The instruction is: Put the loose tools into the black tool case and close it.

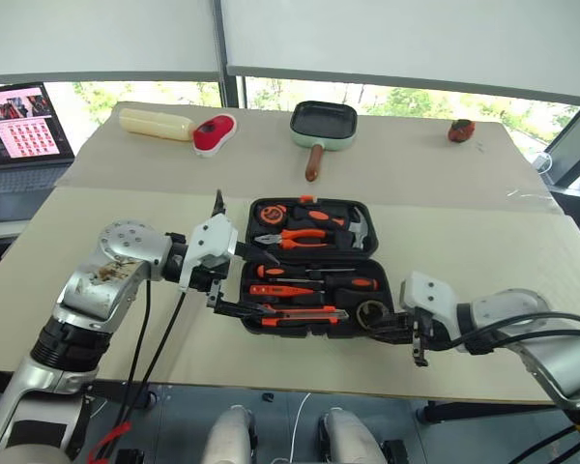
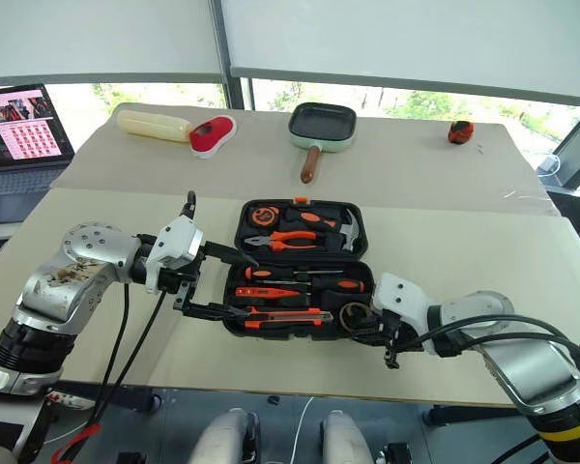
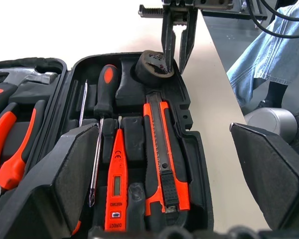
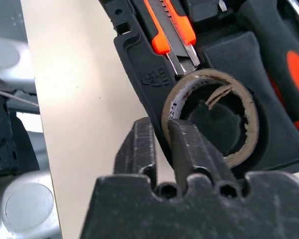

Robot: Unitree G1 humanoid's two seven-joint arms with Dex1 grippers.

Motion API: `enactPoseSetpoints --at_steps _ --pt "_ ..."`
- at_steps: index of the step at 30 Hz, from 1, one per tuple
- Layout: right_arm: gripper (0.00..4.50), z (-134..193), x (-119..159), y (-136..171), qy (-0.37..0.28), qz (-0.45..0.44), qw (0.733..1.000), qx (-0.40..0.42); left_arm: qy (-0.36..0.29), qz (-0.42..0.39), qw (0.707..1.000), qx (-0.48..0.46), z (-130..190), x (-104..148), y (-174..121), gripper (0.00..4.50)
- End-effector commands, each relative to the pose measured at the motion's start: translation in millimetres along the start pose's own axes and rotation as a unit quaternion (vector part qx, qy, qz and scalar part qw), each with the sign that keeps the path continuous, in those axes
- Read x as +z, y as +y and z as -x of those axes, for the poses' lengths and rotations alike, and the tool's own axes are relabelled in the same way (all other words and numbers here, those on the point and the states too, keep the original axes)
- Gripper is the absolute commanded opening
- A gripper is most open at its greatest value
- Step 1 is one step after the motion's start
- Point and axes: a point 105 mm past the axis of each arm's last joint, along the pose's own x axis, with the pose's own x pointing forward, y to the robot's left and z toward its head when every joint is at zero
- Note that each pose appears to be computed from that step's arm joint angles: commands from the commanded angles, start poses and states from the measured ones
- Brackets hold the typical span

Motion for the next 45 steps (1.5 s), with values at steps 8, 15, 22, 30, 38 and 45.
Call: enactPoseSetpoints --at_steps 8,15,22,30,38,45 --pt "0.00 5 8 -4 -0.008 0.003 1.000 -0.013 -0.005 -0.025 1.000 0.000 -2 11 1 4.50" --pt "1.22 3 4 -3 -0.003 0.003 1.000 -0.012 -0.006 -0.023 1.000 0.002 -2 11 1 4.50" --pt "1.22 6 6 0 -0.007 0.006 1.000 -0.011 -0.004 -0.021 1.000 0.005 0 10 2 4.50" --pt "1.22 53 23 -25 -0.093 -0.074 0.988 -0.094 0.019 0.057 0.992 0.114 31 -24 12 4.50" --pt "0.01 63 -16 -68 -0.077 -0.124 0.971 -0.189 0.086 0.108 0.958 0.251 52 -83 31 3.07" --pt "0.00 28 -28 -81 -0.048 -0.090 0.979 -0.176 0.071 0.111 0.963 0.237 24 -89 36 0.50"
